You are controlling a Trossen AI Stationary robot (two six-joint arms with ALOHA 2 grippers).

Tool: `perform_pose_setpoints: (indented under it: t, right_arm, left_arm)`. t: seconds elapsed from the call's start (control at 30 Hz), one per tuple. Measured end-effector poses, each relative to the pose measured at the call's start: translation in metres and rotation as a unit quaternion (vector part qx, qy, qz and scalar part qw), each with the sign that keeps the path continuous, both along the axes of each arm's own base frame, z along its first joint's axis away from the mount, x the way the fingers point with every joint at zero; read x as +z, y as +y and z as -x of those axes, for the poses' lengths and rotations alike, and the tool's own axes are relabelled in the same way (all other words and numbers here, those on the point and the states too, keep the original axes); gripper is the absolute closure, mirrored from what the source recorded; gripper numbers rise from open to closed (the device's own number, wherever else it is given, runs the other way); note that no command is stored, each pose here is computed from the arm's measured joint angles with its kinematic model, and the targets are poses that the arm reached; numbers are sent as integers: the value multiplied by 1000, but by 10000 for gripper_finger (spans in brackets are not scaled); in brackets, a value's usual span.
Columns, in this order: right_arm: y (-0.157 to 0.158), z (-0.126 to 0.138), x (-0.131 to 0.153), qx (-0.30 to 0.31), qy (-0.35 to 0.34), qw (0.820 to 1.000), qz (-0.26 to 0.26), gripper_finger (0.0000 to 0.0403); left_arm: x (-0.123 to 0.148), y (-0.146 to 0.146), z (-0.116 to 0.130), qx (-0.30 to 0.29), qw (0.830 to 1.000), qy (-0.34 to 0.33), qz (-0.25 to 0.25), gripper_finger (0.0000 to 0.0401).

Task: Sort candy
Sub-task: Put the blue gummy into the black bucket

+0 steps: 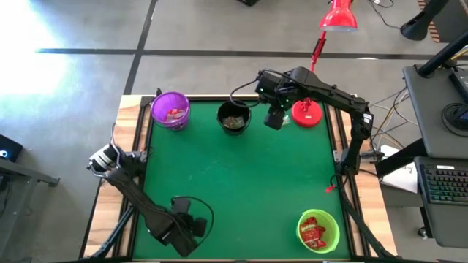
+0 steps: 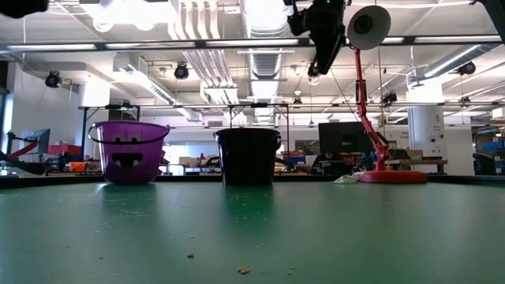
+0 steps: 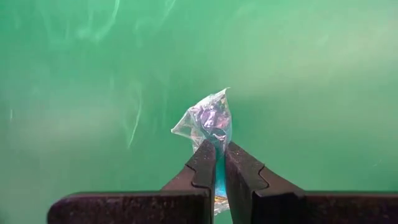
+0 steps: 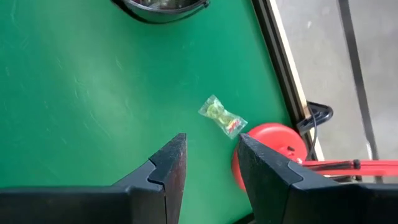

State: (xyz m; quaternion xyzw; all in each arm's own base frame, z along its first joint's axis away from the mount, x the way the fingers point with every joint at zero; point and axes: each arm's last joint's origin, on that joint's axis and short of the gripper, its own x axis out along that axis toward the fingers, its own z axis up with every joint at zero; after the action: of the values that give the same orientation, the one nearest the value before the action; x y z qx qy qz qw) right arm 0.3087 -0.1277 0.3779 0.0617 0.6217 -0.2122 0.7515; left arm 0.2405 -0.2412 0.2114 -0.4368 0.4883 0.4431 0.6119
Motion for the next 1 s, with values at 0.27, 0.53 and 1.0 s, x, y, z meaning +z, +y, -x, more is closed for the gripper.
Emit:
perform_pose_setpoints:
  t: [0.27,0.53,1.0]
  right_arm:
    - [6,1,3,-22,-14,1000,-4,268]
    - [7,1,3,-51,-22,998,-8,268]
    - [6,1,4,-101,-33,994,-11,268]
  left_arm:
    - [42,36,-6,-56,990,-101,-78,399]
    - [77,94,-10,-107,978,-91,-155,399]
    - [121,204,-13,-170,956,-60,-230,399]
